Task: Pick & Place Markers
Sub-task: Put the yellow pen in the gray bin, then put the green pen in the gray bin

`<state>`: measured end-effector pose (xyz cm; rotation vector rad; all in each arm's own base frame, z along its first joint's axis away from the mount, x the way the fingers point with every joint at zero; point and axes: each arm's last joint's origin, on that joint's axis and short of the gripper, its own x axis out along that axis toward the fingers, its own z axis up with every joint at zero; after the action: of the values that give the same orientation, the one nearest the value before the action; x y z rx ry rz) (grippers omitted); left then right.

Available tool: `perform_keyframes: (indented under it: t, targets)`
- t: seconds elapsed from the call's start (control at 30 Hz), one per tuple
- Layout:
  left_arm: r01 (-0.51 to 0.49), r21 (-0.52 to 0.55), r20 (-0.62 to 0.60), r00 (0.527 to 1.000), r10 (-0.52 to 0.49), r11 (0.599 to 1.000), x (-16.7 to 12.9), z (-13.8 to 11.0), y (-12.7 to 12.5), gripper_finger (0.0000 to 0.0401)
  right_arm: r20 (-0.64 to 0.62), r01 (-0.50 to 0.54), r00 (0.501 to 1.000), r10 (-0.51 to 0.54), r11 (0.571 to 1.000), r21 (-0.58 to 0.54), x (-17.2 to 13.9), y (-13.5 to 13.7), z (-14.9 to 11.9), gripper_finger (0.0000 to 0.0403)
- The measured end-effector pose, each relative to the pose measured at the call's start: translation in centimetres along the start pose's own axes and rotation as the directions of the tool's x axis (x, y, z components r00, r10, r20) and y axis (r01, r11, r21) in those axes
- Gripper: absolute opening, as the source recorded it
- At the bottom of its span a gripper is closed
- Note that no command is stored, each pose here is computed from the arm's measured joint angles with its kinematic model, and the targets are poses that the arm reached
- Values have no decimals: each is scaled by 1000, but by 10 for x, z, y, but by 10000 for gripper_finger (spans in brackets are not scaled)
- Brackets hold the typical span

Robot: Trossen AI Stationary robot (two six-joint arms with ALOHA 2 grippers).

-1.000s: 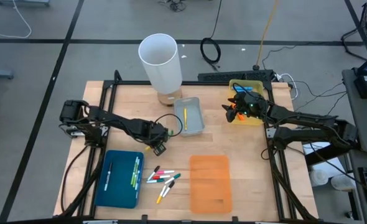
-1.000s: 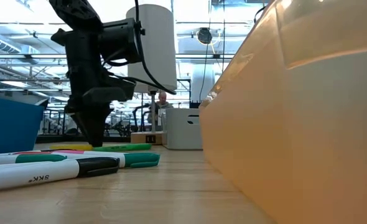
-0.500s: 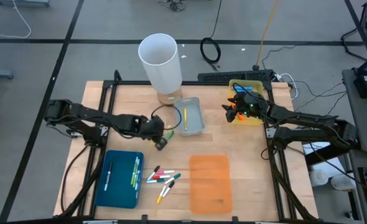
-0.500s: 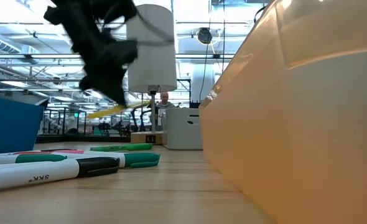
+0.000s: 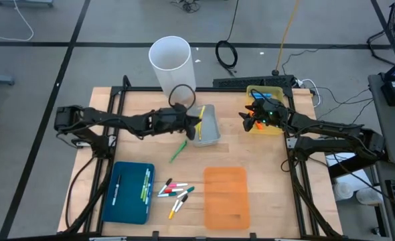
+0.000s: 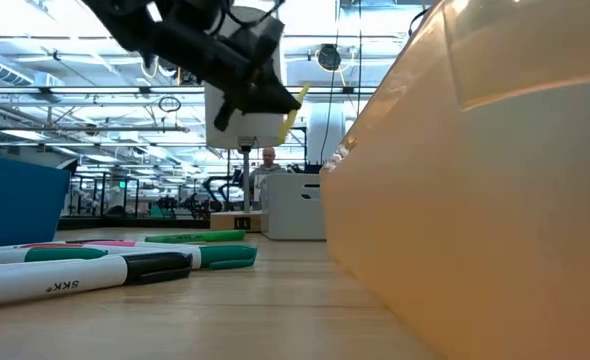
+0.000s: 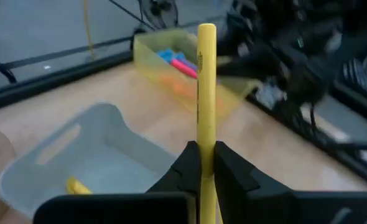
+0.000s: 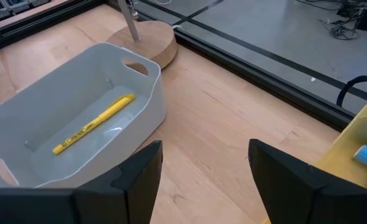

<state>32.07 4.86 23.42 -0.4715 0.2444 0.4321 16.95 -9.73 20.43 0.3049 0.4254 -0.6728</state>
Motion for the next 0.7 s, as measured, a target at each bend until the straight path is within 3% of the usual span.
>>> perform_keyframes:
  t: [0.2, 0.43, 0.7]
  targets:
    - [-48, -124, -49, 998, 42, 991, 22, -7, 26, 36, 0, 0, 1000, 0, 1000, -2, 0, 0, 0, 226]
    - [-67, -154, -147, 988, 45, 986, 36, -21, 44, 34, 0, 0, 1000, 0, 1000, -3, 0, 0, 0, 226]
    - [-19, -107, -122, 993, 6, 994, 36, -19, 39, 107, -1, 0, 1000, 0, 1000, -4, 0, 0, 0, 226]
